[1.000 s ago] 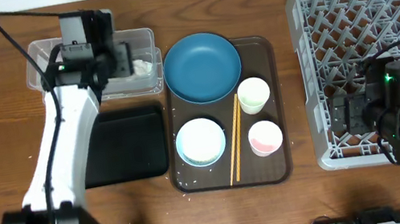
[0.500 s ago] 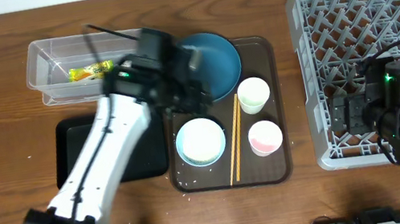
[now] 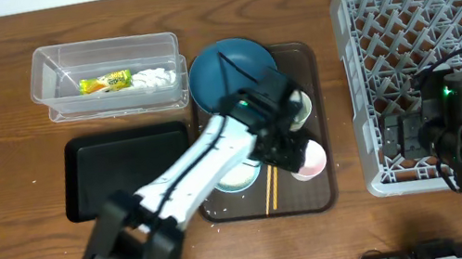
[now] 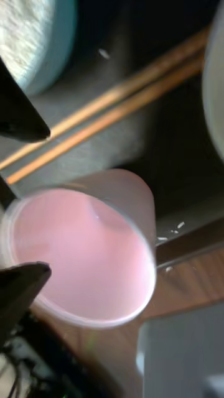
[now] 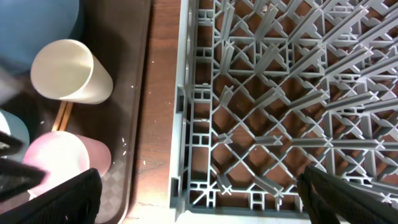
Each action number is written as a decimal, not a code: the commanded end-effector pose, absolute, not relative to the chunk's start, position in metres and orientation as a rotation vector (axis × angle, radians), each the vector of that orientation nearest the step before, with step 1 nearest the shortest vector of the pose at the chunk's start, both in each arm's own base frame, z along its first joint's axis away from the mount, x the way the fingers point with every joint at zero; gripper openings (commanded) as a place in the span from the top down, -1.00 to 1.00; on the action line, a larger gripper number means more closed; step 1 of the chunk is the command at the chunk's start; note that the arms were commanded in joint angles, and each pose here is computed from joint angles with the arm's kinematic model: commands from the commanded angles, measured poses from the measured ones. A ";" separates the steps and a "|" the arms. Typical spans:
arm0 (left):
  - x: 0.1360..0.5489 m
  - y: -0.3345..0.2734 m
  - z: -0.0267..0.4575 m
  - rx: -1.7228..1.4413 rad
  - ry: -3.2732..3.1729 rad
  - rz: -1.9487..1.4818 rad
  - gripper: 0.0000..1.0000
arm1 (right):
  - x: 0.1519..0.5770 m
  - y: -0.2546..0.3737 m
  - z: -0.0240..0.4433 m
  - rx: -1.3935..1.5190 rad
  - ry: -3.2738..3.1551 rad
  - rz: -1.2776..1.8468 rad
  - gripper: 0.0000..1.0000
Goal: Sort waste into correct bins and load items into the dishwasher rack
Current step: 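Reach the left gripper to the pink cup and grasp it, then lift the pink cup and bring it toward the right gripper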
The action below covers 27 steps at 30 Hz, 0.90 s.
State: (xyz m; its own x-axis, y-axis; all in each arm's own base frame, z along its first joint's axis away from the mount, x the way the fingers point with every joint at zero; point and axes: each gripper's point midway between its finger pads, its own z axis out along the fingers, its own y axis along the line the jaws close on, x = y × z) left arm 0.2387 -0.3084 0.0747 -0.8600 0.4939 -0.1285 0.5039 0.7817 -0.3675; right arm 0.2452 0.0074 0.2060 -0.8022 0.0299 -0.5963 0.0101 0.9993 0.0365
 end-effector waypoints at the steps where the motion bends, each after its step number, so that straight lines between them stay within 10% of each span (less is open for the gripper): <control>1: 0.238 -0.308 0.055 0.808 2.975 -0.538 0.04 | 0.246 0.005 0.212 0.047 2.488 0.037 -0.98; 5: 0.240 -0.309 0.057 0.804 2.965 -0.548 0.87 | 0.244 0.004 0.211 0.051 2.499 0.024 -0.99; 17: 0.260 -0.277 0.165 0.563 2.797 -0.839 0.88 | 0.242 -0.031 0.211 0.317 2.474 -0.142 -0.99; 27: 0.294 -0.269 0.259 0.416 2.441 -1.747 0.88 | 0.234 0.138 0.253 -0.783 2.086 0.956 -0.98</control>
